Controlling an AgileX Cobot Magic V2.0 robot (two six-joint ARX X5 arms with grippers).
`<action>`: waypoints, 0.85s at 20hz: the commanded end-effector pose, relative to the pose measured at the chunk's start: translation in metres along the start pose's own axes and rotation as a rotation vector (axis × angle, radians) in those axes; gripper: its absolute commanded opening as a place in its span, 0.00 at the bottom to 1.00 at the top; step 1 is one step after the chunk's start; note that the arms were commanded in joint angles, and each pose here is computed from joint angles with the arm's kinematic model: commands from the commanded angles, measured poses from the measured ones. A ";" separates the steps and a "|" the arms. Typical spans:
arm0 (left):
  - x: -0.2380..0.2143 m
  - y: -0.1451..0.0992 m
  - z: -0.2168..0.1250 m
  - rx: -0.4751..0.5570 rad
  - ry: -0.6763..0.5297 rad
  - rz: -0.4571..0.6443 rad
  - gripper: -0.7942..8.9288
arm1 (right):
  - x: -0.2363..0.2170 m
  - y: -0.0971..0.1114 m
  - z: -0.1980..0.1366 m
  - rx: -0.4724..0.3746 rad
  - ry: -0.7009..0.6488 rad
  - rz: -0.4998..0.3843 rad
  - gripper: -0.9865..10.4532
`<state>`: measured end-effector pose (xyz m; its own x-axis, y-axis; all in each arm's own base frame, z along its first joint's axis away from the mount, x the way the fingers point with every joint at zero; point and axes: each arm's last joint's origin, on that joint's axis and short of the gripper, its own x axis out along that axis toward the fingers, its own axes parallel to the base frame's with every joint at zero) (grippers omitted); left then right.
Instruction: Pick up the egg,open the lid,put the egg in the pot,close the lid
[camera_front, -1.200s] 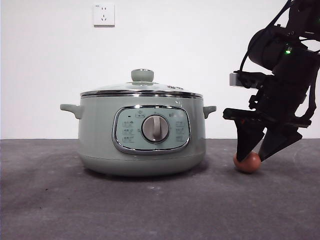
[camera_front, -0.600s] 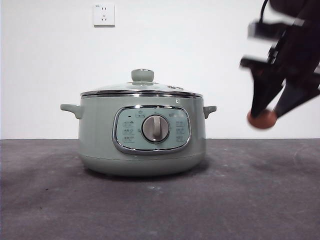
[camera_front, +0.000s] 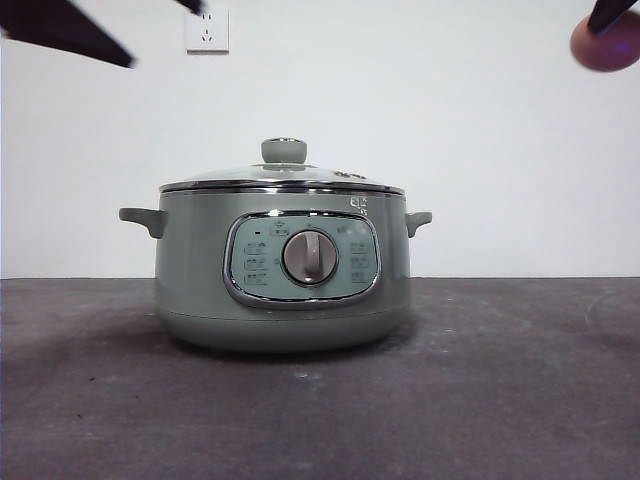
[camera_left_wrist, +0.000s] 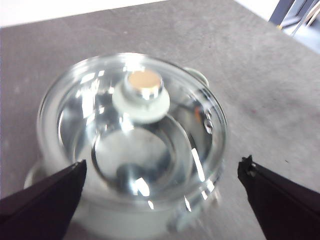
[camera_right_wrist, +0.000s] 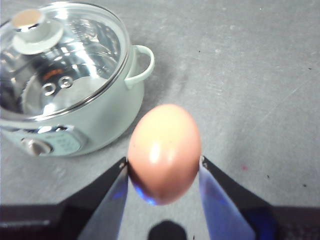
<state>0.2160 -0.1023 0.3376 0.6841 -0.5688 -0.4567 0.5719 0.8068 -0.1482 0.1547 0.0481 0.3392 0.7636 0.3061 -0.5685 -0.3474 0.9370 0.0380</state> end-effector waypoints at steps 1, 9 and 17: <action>0.034 -0.002 0.020 0.079 0.027 0.021 0.85 | -0.008 0.001 -0.003 0.008 -0.004 0.004 0.07; 0.123 0.008 0.037 0.101 0.097 0.038 0.85 | -0.018 0.003 -0.006 0.028 -0.020 0.057 0.07; 0.141 0.008 0.030 0.100 0.106 0.050 0.71 | -0.018 0.003 -0.006 0.033 -0.025 0.056 0.07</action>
<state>0.3284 -0.1774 0.3028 0.6694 -0.5031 -0.5467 0.5767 0.8157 -0.0445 0.1369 0.0444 0.3436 0.7509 0.3574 -0.5554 -0.3754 0.9228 0.0863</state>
